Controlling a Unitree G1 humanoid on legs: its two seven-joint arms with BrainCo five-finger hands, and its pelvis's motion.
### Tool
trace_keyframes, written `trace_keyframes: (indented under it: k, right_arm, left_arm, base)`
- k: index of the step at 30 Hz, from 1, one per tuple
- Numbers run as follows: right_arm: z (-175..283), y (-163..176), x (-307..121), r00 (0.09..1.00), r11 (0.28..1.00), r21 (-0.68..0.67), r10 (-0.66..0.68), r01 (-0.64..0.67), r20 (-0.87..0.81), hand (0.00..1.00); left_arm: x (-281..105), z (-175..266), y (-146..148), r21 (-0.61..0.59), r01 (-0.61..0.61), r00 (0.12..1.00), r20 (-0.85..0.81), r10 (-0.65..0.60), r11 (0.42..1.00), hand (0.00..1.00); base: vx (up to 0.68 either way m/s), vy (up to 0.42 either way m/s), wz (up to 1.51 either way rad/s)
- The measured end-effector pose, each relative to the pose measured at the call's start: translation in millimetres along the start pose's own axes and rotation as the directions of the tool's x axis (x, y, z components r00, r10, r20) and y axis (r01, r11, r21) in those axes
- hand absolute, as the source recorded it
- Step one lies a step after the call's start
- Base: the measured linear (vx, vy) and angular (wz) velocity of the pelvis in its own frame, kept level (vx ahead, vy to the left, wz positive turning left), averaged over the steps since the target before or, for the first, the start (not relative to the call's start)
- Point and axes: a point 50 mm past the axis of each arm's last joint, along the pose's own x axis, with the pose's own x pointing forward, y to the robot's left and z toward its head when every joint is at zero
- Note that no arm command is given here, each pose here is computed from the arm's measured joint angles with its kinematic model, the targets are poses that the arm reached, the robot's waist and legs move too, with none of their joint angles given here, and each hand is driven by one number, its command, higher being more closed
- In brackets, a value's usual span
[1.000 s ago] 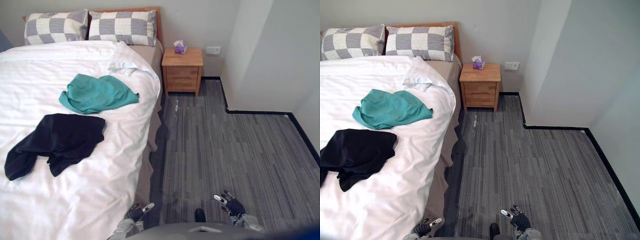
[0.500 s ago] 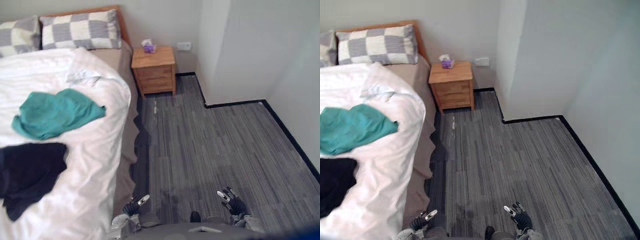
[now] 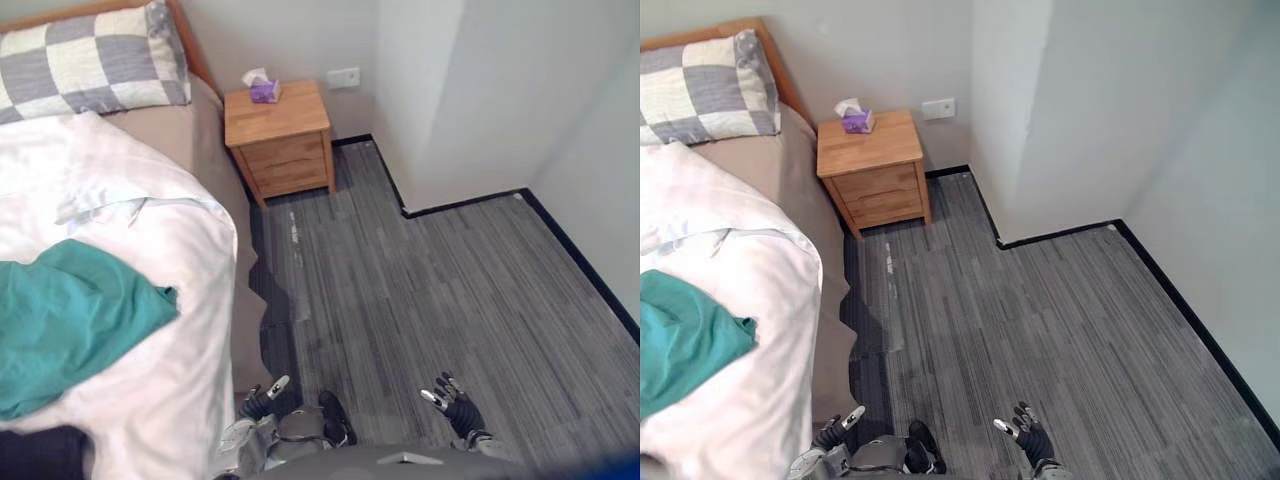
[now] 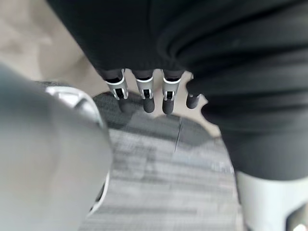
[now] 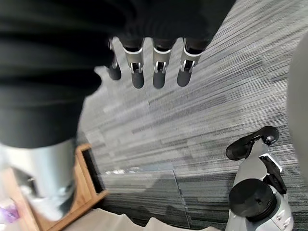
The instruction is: Tidy the bed and pick cloth on bed and put in laundry
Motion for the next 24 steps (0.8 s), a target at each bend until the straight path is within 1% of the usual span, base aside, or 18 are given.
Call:
trace_keyframes:
  k: [1,3,5,7,9,12,14,16,17,18,19,20,22,24]
  right_arm:
    - [0,-5,-1,1.0,1.0,0.017,-0.024,0.024,0.001,0.0]
    - [2,-4,1,0.999,0.998,0.056,-0.041,0.04,0.018,0.0]
    - [7,-4,3,0.999,0.998,0.05,-0.041,0.039,0.034,0.0]
    - [11,-2,4,0.998,0.999,0.036,-0.032,0.031,0.048,0.0]
    - [12,-4,4,0.997,0.998,0.051,-0.048,0.045,0.06,0.0]
    - [12,-4,4,0.995,0.992,0.108,-0.08,0.073,0.064,0.0]
    - [15,-8,5,0.991,0.981,0.171,-0.109,0.094,0.077,0.0]
    - [23,-16,7,0.987,0.981,0.164,-0.122,0.105,0.1,0.0]
    - [25,-17,8,0.986,0.981,0.165,-0.124,0.105,0.109,0.0]
    - [29,-20,8,0.982,0.975,0.19,-0.14,0.114,0.128,0.0]
    - [34,-19,9,0.979,0.976,0.188,-0.135,0.105,0.153,0.0]
    - [29,-14,8,0.983,0.979,0.177,-0.123,0.099,0.133,0.0]
    - [25,-23,6,0.98,0.975,0.173,-0.163,0.143,0.11,0.0]
    - [24,-24,9,0.982,0.971,0.179,-0.174,0.158,0.079,0.0]
  left_arm:
    - [0,-4,4,0.014,-0.023,0.999,-0.032,0.023,1.0,0.0]
    - [1,-8,10,0.035,-0.043,0.997,-0.063,0.045,0.998,0.0]
    - [1,-12,14,0.062,-0.063,0.994,-0.09,0.069,0.996,0.0]
    - [1,-12,13,0.067,-0.059,0.994,-0.092,0.065,0.996,0.0]
    - [1,-13,13,0.066,-0.057,0.994,-0.094,0.063,0.996,0.0]
    - [1,-11,11,0.048,-0.041,0.995,-0.086,0.045,0.998,0.0]
    - [1,-12,8,0.028,-0.032,0.997,-0.076,0.034,0.999,0.0]
    - [1,-19,-1,0.035,0.003,0.996,-0.092,0.0,0.999,0.0]
    - [1,-17,-3,0.05,0.02,0.997,-0.076,-0.017,0.999,0.0]
    - [1,-16,-13,0.073,0.064,0.997,-0.058,-0.06,0.995,0.0]
    - [2,-9,-14,0.093,0.069,0.997,-0.034,-0.067,0.993,0.0]
    - [0,-18,-2,0.092,0.042,0.998,-0.053,-0.038,0.995,0.0]
    - [-1,-26,-13,0.072,0.065,0.996,-0.061,-0.06,0.995,0.0]
    - [-1,-26,-13,0.082,0.073,0.996,-0.056,-0.068,0.994,0.0]
  base:
    - [0.53,0.272,0.44]
    - [0.42,0.154,0.72]
    - [0.43,0.071,0.96]
    - [0.35,0.001,0.97]
    - [0.32,-0.08,1.14]
    - [0.39,-0.292,1.13]
    - [0.32,-0.334,0.71]
    - [0.42,-0.365,0.29]
    - [0.39,-0.351,0.29]
    - [0.32,-0.372,0.4]
    - [0.32,-0.44,0.48]
    - [0.24,-0.365,0.31]
    - [0.36,-0.389,0.1]
    - [0.35,-0.358,-0.04]
